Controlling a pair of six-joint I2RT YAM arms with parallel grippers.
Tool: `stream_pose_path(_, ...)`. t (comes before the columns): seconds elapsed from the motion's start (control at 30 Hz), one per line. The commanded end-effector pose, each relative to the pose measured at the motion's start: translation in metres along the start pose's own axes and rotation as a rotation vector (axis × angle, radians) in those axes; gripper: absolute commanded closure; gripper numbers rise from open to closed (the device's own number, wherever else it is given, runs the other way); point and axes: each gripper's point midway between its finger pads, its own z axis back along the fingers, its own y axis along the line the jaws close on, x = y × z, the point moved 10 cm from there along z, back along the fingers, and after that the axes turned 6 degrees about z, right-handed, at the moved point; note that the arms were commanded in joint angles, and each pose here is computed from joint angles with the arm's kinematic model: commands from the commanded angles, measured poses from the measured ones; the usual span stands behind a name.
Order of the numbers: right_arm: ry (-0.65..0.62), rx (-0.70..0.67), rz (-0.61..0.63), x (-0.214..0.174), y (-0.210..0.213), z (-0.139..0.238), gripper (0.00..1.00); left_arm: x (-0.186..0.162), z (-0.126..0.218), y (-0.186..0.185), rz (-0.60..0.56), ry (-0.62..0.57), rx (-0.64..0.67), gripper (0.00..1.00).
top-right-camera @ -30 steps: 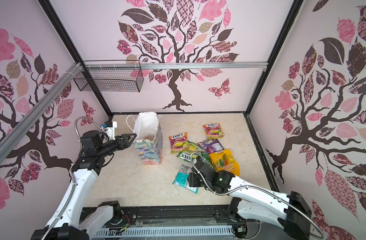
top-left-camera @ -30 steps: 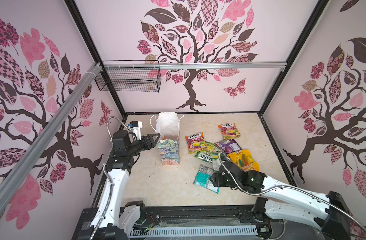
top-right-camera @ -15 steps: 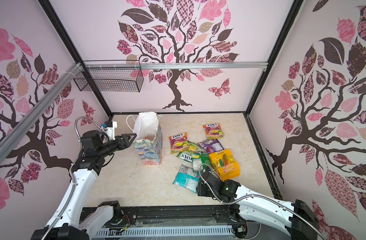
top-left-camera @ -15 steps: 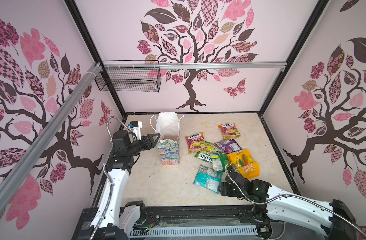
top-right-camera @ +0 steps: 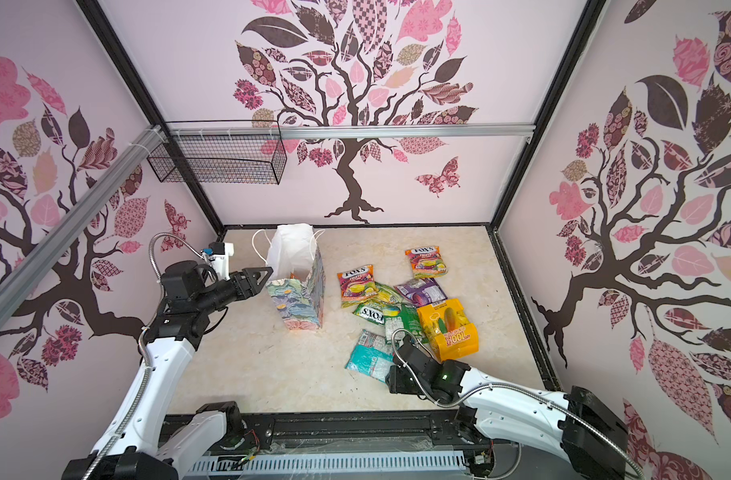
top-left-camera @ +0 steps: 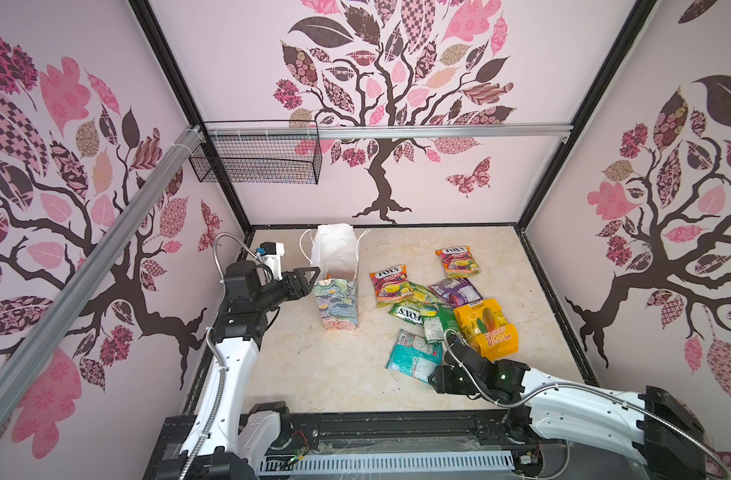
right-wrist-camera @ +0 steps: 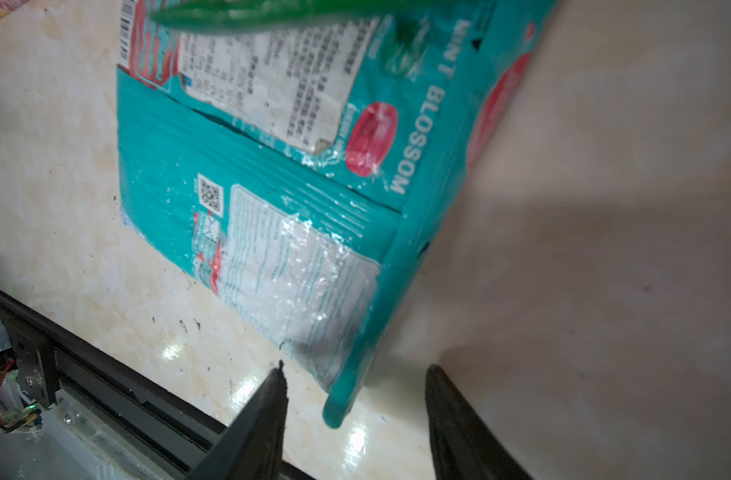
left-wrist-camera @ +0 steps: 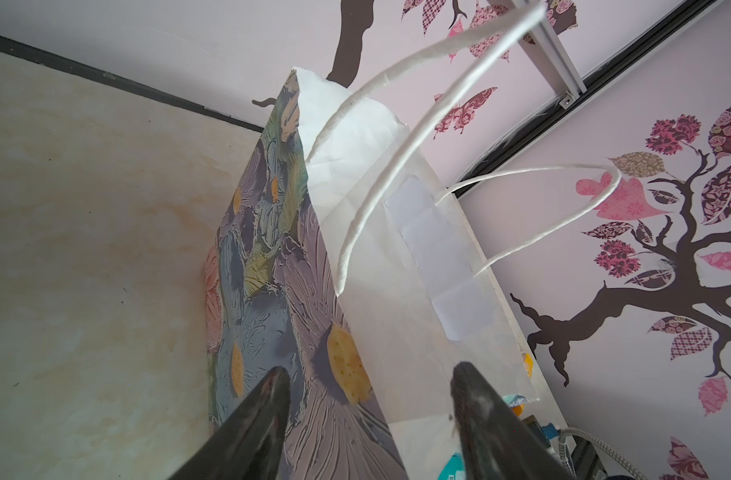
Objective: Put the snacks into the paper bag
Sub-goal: 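Close the right gripper on the edge of the teal mint packet, then lift the teal packet and carry it toward the white bag with the right gripper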
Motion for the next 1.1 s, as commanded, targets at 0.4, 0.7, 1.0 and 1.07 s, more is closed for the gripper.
stream_pose_path(0.4, -0.009, -0.017, -0.026, 0.0044, 0.0021, -0.0095, 0.58, -0.0024, -0.0002, 0.0014, -0.014, 0.001, 0.006, 0.35)
stream_pose_path(0.7, -0.020, -0.048, -0.058, 0.0042, -0.0013, -0.0098, 0.77, -0.0022, 0.0006, 0.0007, -0.015, -0.002, 0.004, 0.34)
stream_pose_path(1.0, -0.023, -0.052, -0.057, 0.0077, 0.0022, -0.0097, 0.94, -0.0027, 0.0007, 0.0006, -0.015, -0.001, 0.004, 0.34)
stream_pose_path(1.07, -0.026, -0.053, -0.051, 0.0093, 0.0042, -0.0060, 0.98, -0.0021, 0.0010, -0.0001, -0.017, -0.003, 0.002, 0.34)
